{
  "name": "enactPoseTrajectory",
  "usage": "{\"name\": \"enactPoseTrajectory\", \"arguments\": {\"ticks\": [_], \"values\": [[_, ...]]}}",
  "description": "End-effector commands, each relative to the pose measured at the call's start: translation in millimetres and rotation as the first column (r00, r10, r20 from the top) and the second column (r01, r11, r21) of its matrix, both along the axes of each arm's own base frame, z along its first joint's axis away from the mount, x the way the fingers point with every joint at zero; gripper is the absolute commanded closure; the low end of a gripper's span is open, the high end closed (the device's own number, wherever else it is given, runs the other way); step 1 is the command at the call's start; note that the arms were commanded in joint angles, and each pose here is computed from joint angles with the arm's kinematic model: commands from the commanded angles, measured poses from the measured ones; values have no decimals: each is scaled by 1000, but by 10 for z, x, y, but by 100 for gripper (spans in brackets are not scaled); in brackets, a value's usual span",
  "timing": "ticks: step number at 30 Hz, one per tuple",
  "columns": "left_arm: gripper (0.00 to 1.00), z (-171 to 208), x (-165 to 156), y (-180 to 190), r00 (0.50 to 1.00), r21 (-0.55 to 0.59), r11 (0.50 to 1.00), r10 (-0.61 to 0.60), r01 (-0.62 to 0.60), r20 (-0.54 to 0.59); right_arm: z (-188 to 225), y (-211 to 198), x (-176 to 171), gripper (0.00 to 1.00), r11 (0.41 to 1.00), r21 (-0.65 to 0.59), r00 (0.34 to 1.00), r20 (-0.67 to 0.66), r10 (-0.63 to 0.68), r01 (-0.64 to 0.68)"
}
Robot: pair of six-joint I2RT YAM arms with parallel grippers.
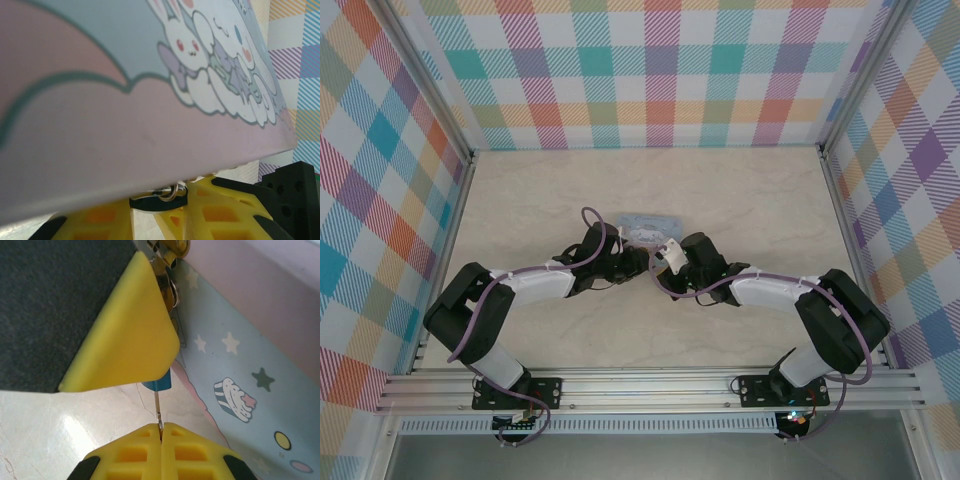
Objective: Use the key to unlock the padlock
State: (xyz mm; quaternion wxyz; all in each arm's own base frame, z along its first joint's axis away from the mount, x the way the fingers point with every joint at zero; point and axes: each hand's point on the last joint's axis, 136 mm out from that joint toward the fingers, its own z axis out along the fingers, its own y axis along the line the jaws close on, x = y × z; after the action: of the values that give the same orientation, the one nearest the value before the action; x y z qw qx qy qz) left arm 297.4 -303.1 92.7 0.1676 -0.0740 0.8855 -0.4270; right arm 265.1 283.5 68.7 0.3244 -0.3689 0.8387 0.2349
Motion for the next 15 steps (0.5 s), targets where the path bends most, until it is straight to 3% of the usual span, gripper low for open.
{"name": "enactPoseTrajectory", "arguments": {"ticks": [1, 15], "values": [[75, 249, 6, -97, 999, -56, 998, -20, 22, 43, 158, 83, 61, 99, 999, 38, 998, 62, 14, -16], [75, 223, 9, -92, 999, -53, 998, -17, 18, 37, 243, 68, 46, 99, 998, 58, 995, 98, 17, -23]]}}
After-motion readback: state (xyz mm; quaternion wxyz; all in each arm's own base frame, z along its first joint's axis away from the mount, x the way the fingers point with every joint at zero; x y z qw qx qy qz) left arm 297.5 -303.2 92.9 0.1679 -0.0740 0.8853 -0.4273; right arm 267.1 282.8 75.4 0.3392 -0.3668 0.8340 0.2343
